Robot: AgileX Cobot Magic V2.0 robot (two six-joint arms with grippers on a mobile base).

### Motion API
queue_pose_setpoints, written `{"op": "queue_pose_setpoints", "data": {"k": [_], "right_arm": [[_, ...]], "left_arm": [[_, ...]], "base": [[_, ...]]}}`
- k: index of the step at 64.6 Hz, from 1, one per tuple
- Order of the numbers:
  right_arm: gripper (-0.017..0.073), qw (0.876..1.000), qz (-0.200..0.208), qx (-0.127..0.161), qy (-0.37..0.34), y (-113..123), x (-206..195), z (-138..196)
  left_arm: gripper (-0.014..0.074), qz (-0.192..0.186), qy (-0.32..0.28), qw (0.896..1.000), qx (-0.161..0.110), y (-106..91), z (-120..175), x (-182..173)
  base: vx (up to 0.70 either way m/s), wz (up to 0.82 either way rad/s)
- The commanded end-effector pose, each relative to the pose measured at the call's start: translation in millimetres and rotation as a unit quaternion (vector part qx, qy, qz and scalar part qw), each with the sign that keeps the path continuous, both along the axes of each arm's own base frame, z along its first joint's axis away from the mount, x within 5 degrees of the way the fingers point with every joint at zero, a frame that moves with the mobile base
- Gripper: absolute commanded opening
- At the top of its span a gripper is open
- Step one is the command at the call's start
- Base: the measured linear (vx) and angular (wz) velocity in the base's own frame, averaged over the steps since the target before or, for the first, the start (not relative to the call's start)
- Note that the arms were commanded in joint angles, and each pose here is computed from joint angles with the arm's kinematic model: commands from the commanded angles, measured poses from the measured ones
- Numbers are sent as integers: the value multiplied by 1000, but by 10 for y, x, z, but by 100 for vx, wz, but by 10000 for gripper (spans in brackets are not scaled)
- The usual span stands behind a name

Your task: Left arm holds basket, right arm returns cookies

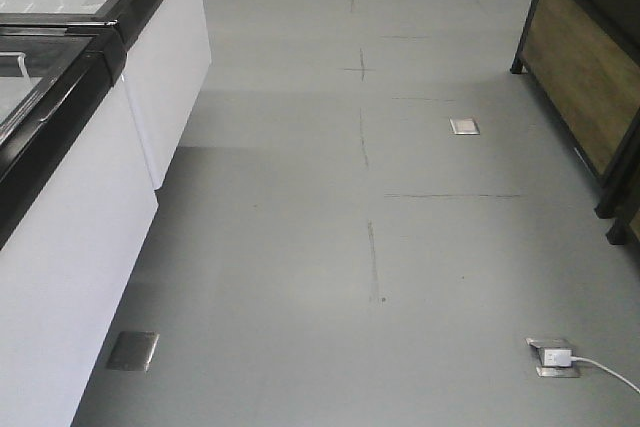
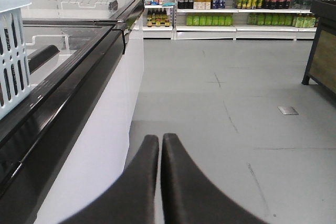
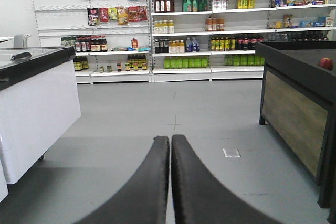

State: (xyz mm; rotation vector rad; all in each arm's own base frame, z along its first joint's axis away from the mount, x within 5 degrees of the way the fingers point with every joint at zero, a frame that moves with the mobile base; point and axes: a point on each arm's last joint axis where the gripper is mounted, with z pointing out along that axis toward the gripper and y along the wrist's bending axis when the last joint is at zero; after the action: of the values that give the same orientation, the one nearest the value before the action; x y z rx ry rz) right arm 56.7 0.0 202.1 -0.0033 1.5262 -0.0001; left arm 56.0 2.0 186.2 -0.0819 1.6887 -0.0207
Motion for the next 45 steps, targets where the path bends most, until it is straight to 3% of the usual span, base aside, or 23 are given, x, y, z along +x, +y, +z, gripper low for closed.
{"op": "queue_pose_setpoints", "data": {"k": [1,45], "right_arm": [[-8,999,1,-5,-41,4,-14,63],[-8,999,1,-5,-41,4,-14,63]], "left_arm": [[-6,-1,-56,998,-5,-3,183,-17],[-6,-1,-56,998,-5,-3,183,-17]], "base": [[0,0],[0,0]]}}
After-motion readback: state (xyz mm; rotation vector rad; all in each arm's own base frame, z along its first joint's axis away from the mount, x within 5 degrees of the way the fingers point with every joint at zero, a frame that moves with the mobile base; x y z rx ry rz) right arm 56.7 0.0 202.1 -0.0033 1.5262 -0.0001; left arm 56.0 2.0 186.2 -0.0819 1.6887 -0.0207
